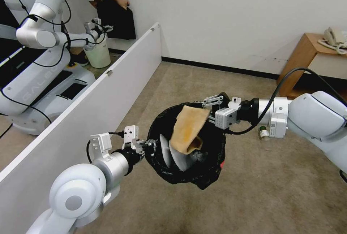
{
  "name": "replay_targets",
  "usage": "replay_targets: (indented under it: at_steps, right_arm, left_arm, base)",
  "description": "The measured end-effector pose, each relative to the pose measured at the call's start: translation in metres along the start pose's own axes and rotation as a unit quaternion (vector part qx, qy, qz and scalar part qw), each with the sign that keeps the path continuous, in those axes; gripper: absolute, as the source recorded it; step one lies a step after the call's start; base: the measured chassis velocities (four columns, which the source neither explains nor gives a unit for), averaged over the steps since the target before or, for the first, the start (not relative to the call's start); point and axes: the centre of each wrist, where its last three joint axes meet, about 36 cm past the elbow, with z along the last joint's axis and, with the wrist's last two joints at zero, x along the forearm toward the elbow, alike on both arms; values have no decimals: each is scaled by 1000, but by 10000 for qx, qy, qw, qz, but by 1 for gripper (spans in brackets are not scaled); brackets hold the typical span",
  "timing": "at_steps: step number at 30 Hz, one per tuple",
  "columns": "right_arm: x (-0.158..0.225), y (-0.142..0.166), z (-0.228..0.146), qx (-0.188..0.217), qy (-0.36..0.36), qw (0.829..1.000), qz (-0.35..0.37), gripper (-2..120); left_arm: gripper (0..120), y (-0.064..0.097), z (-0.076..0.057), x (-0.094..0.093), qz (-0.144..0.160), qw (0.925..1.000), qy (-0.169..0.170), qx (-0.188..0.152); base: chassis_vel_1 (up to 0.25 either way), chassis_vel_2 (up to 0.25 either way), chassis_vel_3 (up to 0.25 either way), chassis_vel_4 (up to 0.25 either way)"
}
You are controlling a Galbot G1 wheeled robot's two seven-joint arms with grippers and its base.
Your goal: Pick up the trash bin and place the garbage on the floor into it.
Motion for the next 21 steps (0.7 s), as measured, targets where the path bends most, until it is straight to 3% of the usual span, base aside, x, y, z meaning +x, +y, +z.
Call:
replay_targets:
  at_steps: [11,18,21]
  right_arm:
    - [-1,1,1,29,31,10000,-4,65]
    - [-1,2,2,28,31,10000,-49,96]
    - [-1,2,1,41,25,10000,-79,99]
  left_arm:
    - [0,-1,1,0,32,10000,21,33]
    - [0,-1,1,-1,51,10000,15,38]
    - [0,-1,1,-1,58,10000,17,42]
  base:
    - [0,0,0,0]
    - [0,0,0,0]
    - [0,0,0,0]
